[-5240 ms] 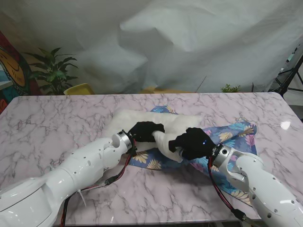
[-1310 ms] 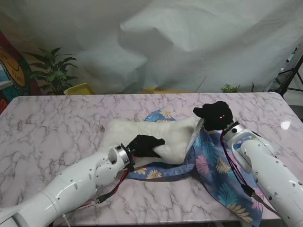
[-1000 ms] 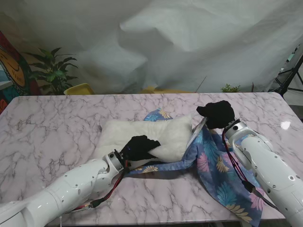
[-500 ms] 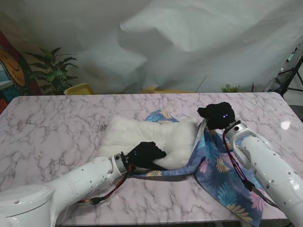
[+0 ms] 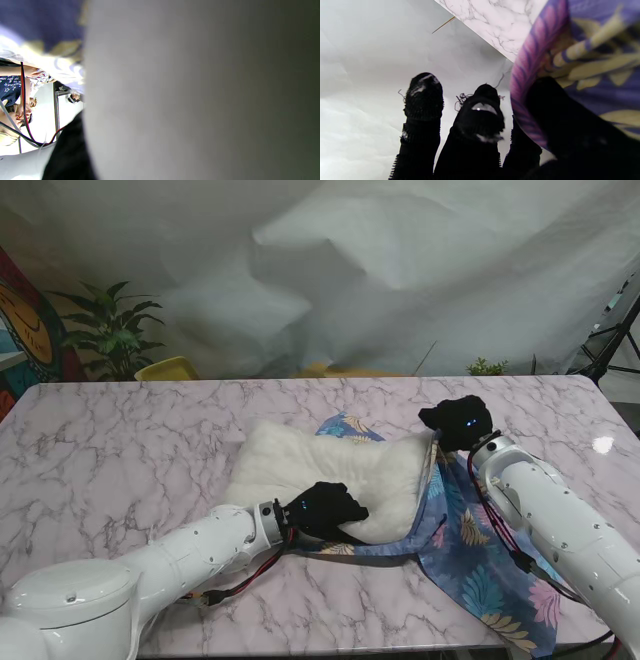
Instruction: Put a pillowcase on a pillow
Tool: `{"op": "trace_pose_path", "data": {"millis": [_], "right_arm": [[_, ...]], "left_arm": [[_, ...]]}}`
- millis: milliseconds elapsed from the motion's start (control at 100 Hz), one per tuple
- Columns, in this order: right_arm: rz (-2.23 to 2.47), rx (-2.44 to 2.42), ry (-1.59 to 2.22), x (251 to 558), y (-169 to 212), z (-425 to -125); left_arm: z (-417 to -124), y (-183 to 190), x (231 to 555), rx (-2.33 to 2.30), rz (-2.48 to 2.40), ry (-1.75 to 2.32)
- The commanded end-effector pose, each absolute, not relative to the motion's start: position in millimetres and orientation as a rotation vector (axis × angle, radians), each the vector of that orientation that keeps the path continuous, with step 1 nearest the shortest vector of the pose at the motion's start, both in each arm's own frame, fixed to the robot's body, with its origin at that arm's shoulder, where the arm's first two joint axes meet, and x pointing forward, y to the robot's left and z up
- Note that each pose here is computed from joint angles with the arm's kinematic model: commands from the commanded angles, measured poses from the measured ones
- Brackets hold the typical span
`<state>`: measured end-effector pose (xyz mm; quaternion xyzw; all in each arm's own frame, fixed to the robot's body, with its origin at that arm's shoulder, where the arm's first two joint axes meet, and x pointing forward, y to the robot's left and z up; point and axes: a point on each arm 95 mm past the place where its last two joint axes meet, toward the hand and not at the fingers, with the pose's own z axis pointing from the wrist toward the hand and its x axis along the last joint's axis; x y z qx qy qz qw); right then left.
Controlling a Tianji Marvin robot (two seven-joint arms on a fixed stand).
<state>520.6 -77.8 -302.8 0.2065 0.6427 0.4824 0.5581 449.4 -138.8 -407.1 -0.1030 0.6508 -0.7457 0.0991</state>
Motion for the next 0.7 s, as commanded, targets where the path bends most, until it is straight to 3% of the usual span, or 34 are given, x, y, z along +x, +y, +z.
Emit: {"op": "trace_pose_path", "data": {"millis": [0,320,690], "right_arm": [[1.141,0.477,1.461,528,-85,-289],[1.257,0.403,1.343,528,-70,-270],[1.517,0.437,1.477,509,-14,-292]], "left_arm": [[-400,-141,430,-0.377,-2.544,1.757],[-405,-145,426,-0.415,-2.572,1.8],[-406,-160,437,-0.584,-2.496,1.75]]}}
